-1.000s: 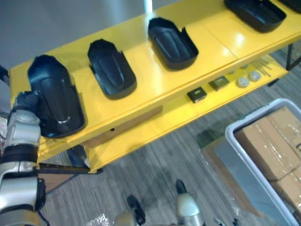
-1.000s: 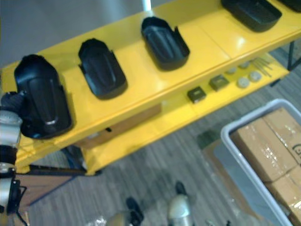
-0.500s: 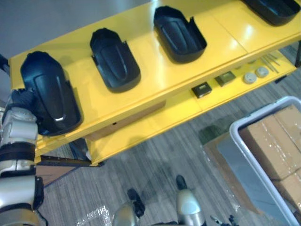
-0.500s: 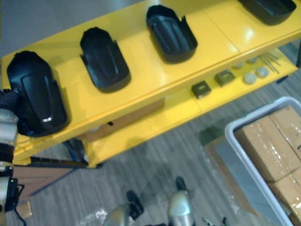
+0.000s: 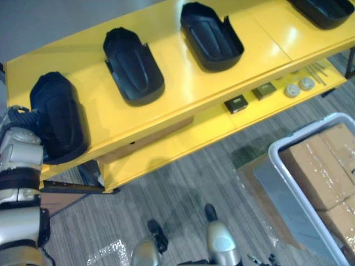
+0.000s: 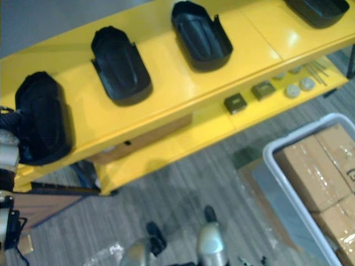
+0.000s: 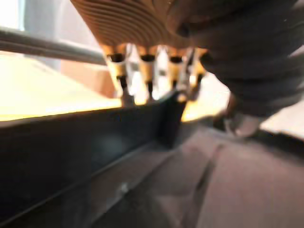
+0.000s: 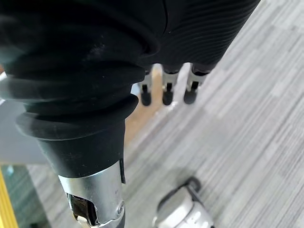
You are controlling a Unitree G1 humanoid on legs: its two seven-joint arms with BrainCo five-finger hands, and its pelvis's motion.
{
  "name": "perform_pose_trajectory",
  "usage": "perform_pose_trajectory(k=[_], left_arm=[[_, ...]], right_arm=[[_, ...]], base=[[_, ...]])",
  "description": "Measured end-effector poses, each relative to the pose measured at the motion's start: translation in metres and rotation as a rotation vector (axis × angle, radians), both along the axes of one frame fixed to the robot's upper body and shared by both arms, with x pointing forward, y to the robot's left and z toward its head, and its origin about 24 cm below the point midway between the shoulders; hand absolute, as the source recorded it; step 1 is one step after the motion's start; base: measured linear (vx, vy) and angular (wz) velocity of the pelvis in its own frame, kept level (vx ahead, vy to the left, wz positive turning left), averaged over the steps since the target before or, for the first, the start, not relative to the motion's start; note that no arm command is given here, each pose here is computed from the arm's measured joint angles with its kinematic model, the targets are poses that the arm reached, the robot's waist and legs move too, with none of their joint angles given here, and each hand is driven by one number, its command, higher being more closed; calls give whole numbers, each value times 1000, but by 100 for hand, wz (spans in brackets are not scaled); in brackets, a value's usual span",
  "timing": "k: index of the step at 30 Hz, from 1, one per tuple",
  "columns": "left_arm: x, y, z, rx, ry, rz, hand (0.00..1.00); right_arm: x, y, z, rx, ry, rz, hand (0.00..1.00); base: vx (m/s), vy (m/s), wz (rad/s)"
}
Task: Walk over and take plastic housings, then place them on the shelf
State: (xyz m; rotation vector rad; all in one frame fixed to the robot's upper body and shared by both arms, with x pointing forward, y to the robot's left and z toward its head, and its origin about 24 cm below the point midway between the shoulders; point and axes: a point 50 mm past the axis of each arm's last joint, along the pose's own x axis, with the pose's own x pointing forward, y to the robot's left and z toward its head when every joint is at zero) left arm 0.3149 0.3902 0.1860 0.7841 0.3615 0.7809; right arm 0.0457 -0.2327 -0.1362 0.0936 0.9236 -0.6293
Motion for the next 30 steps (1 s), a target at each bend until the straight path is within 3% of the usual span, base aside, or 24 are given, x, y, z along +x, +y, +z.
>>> perform_pose_trajectory(k=[8,14,23,28,30], left_arm=[[5,-10,-13,-49,-52,40,0],[8,-15,3,-37,-291,105,0],[17,-44,76,89,-626,-46,0],[19,-56,84,99,-687,-124,0],[19,-65,92,38,-785,-223,0]], right_arm=[[1,2,1,2,-2,15,0],[-9,3,0,-1,13,13,0],[-14,2,-1,2,33,7,0],[-19,2,-4,3,59,5,0],[-24,1,-5,-7,77,-4,0]], base=[[7,-3,-2],[0,0,0],[0,-1,-1],[73,-16,0],[73,2,-3]])
